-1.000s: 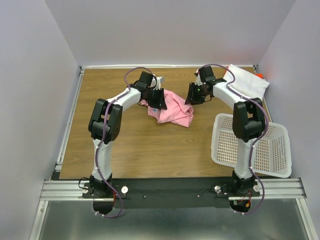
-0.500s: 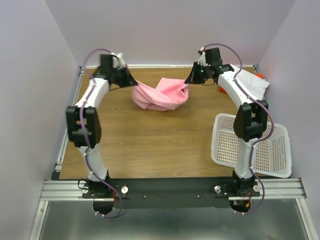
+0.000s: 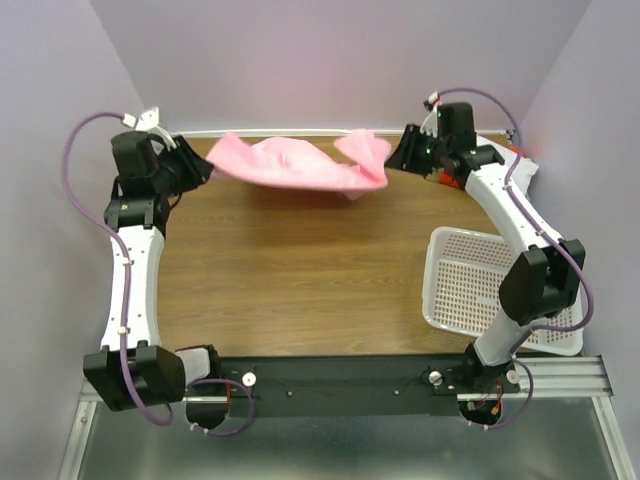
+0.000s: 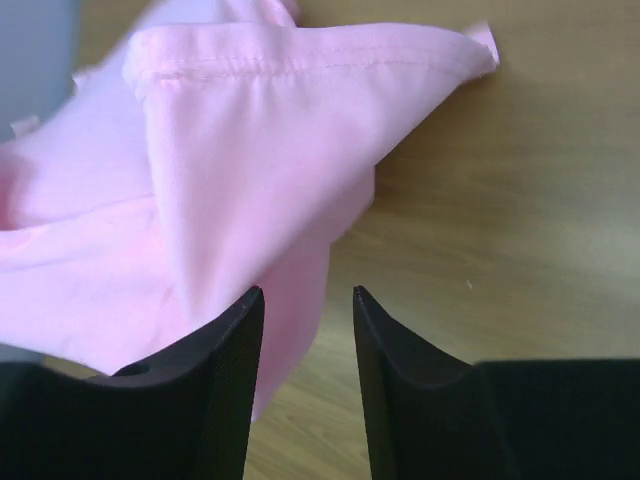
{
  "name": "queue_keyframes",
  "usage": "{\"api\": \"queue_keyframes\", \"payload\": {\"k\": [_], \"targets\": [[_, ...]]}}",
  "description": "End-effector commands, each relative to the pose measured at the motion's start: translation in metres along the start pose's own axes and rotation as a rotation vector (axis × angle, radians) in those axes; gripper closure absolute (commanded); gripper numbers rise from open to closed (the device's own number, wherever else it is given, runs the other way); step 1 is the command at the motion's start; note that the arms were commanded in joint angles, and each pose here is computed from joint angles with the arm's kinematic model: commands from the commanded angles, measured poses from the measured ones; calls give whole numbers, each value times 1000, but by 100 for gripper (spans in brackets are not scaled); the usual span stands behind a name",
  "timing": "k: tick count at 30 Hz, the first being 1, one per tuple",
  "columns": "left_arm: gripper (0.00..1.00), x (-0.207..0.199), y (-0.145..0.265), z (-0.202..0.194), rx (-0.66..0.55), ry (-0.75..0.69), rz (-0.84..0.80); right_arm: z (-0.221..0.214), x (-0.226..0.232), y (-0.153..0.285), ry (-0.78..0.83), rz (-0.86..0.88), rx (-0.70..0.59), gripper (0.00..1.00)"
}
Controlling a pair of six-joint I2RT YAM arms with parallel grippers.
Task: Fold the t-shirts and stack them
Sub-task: Flatten the tshirt out
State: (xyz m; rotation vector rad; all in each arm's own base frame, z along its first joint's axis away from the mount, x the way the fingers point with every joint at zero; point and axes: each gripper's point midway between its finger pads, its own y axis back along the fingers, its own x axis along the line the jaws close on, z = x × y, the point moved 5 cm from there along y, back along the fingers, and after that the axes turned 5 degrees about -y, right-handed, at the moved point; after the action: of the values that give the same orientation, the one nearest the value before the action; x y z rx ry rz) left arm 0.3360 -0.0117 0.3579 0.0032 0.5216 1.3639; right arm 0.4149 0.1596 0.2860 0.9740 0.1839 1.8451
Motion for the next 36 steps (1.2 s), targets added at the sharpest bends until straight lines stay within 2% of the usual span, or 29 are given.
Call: {"api": "queue_keyframes", "payload": {"k": [1, 2, 4, 11, 16, 20, 28, 32, 36], "targets": [[46, 45, -5, -97, 302, 118, 195, -71, -55, -23, -112, -176, 204, 44], [38, 46, 0, -103, 313, 118, 206, -79, -60, -24, -119, -188, 221, 42], [34, 49, 2, -112, 332, 110, 217, -80, -63, -27, -115, -198, 226, 36], [34, 43, -33, -102, 350, 75, 116, -53, -43, -46, -56, -105, 203, 35], [33, 36, -74, -111, 395, 77, 43, -64, -29, -80, -8, -68, 257, 35], [34, 5, -101, -123, 432, 31, -34, -75, -27, -105, 28, -102, 276, 35], [35, -45, -146, -164, 551, -44, -155, -93, -56, -143, 55, -186, 318, 36], [37, -43, -160, -175, 579, -83, -118, -90, -56, -153, 58, -175, 314, 36], [38, -25, -170, -188, 614, -121, -7, -87, -54, -156, 50, -173, 304, 37]]}}
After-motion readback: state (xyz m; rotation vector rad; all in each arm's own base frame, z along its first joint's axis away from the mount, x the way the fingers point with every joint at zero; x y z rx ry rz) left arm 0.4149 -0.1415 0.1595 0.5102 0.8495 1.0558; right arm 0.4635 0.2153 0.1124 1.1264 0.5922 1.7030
